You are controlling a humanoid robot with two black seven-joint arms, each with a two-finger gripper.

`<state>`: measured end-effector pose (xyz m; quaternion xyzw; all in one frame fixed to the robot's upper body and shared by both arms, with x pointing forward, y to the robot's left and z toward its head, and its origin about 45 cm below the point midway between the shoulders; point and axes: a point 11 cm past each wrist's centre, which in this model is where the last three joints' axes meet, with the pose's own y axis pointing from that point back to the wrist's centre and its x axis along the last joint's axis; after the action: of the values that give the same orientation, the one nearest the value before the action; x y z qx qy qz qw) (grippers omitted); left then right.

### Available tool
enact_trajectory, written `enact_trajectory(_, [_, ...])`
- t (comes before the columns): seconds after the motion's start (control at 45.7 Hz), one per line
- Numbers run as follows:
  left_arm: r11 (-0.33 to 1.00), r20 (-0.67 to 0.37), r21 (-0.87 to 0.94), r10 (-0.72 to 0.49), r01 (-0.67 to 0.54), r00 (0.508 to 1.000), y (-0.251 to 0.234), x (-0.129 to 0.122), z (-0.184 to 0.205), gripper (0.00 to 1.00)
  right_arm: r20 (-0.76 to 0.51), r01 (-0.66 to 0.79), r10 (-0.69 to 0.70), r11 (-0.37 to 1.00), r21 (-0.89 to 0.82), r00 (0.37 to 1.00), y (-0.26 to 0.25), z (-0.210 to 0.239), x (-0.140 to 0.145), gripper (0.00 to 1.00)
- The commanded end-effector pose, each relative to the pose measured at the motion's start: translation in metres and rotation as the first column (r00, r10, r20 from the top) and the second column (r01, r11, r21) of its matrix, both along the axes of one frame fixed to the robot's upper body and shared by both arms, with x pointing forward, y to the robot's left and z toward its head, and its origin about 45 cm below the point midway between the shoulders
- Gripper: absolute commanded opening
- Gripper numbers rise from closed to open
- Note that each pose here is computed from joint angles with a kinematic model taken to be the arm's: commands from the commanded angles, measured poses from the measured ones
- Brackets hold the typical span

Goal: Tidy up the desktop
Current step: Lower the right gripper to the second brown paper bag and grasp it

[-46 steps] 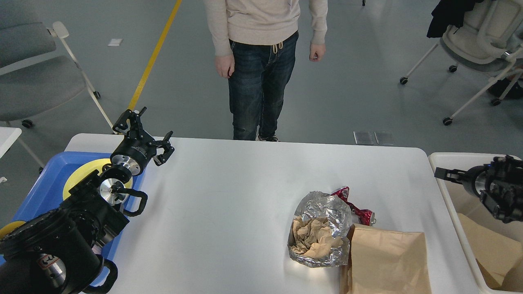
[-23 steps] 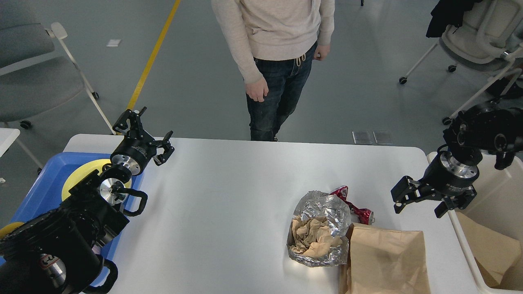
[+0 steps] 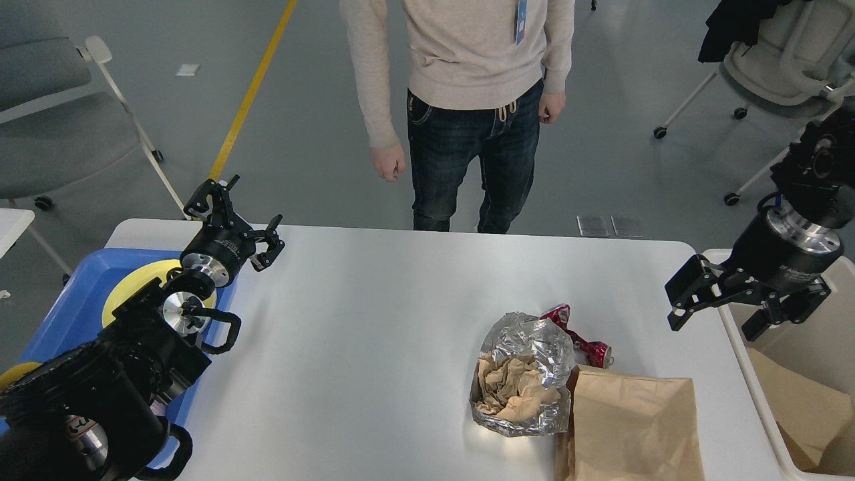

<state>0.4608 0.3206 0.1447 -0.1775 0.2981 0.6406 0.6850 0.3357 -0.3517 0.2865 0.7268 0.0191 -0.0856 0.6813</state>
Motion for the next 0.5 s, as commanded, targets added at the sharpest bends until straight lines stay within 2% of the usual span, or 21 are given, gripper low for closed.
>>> enact_trajectory(0.0, [1.0, 0.0, 0.0, 0.0, 0.0, 1.0, 0.0, 0.0, 0.0, 0.96, -0.09, 0.025, -0.026, 1.0, -0.007, 0.996, -0.011, -0.042, -0.02, 1.0])
enact_trajectory(0.197, [1.0, 0.0, 0.0, 0.0, 0.0, 1.0, 0.0, 0.0, 0.0, 0.96, -0.068, 0.052, -0.055, 0.998, -0.041, 0.996, -0.032, -0.107, -0.039, 1.0])
enact_trajectory(0.482, [1.0, 0.0, 0.0, 0.0, 0.0, 1.0, 0.0, 0.0, 0.0, 0.96, -0.069, 0.091, -0.093, 0.995, -0.035, 0.993, -0.043, -0.156, -0.057, 1.0])
